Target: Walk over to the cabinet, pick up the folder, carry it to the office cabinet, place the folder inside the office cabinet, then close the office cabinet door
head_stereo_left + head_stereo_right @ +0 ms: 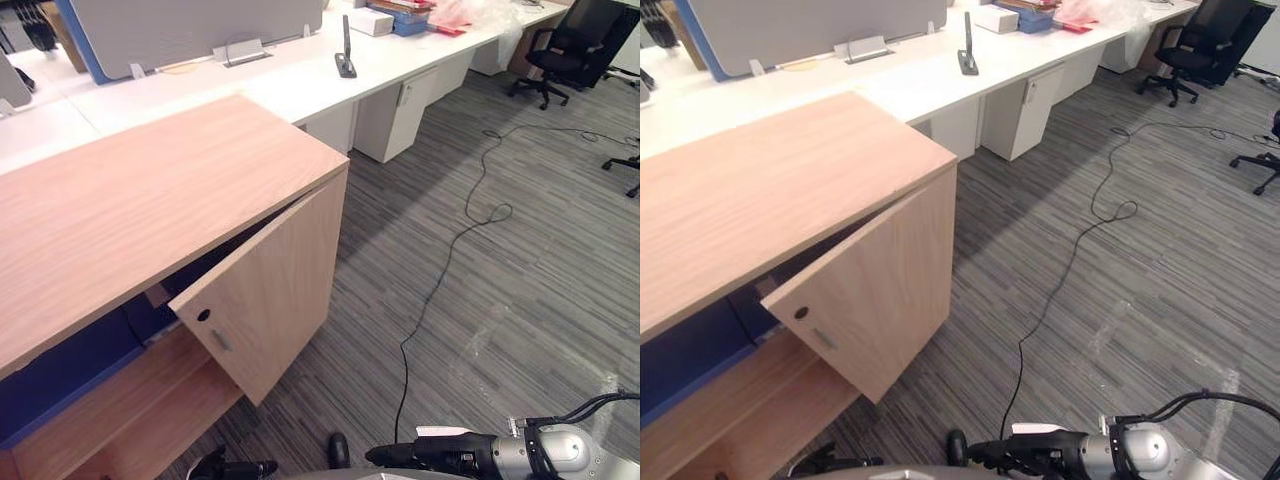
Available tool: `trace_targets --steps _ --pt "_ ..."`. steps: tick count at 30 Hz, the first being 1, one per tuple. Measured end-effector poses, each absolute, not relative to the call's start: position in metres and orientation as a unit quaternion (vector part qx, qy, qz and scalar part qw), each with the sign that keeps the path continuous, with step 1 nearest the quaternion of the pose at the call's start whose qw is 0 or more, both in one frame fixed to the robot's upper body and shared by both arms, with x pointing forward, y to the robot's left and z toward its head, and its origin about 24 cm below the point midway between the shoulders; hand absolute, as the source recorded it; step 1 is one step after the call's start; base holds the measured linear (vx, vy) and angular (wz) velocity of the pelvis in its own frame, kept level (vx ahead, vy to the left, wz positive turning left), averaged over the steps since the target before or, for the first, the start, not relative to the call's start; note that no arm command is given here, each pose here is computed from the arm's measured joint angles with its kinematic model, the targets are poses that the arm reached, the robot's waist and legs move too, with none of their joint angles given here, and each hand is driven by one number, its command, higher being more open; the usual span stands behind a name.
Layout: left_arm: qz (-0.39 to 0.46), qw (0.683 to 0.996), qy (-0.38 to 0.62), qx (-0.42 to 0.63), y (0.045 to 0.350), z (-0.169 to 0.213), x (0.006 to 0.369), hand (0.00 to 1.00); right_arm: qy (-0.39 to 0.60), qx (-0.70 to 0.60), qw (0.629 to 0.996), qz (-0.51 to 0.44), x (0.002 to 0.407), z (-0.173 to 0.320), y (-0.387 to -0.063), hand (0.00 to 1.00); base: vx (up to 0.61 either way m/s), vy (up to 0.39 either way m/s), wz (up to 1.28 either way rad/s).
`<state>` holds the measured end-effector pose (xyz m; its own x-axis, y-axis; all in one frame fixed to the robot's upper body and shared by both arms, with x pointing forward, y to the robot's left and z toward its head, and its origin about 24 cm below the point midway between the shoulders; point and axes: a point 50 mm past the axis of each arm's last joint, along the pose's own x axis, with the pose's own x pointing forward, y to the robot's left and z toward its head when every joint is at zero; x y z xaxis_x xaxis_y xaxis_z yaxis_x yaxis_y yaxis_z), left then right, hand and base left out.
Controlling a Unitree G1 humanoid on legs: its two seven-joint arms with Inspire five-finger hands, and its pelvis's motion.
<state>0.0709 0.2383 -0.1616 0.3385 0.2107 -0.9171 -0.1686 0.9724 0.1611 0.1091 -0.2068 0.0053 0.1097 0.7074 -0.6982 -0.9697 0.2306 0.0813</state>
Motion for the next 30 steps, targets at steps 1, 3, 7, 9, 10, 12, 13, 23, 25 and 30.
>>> trace_targets --steps 1,3,7,9,10,12,13,23,25,30 --pt "0.116 0.817 0.564 0.019 0.238 -0.162 0.070 1.00 0.316 -0.204 0.717 0.587 0.109 0.006 -0.206 1.00 0.05 0.017 -0.10" --pt "0.117 0.817 0.564 0.023 0.239 -0.162 0.072 1.00 0.310 -0.193 0.727 0.582 0.110 0.002 -0.202 1.00 0.05 0.014 -0.01" --pt "0.121 0.818 0.562 0.021 0.238 -0.162 0.072 1.00 0.324 -0.139 0.793 0.497 0.118 -0.035 -0.203 1.00 -0.02 -0.004 0.28" --pt "0.136 0.817 0.560 0.008 0.233 -0.163 0.070 1.00 0.361 -0.151 0.845 0.365 0.121 -0.074 -0.216 1.00 -0.08 -0.011 0.90" --pt "0.141 0.817 0.560 0.004 0.231 -0.164 0.069 1.00 0.378 -0.143 0.859 0.315 0.119 -0.085 -0.222 1.00 -0.09 -0.011 1.09" --pt "0.164 0.811 0.561 -0.013 0.225 -0.166 0.064 1.00 0.433 -0.092 0.890 0.109 0.106 -0.118 -0.242 1.00 -0.08 -0.009 1.69" --pt "0.177 0.809 0.560 -0.026 0.220 -0.167 0.064 1.00 0.468 -0.044 0.882 -0.026 0.087 -0.131 -0.258 1.00 -0.06 0.025 2.00" --pt "0.305 0.777 0.545 -0.084 0.249 -0.162 0.049 1.00 0.606 0.186 0.710 -0.307 -0.017 -0.174 -0.201 1.00 0.03 -0.030 1.77" --pt "0.326 0.767 0.532 -0.148 0.230 -0.166 0.048 1.00 0.609 0.157 0.723 -0.285 -0.012 -0.173 -0.202 1.00 0.01 -0.135 0.85" --pt "0.357 0.764 0.507 -0.182 0.225 -0.165 0.048 1.00 0.581 0.118 0.770 -0.236 0.021 -0.169 -0.206 1.00 -0.01 -0.052 0.65"
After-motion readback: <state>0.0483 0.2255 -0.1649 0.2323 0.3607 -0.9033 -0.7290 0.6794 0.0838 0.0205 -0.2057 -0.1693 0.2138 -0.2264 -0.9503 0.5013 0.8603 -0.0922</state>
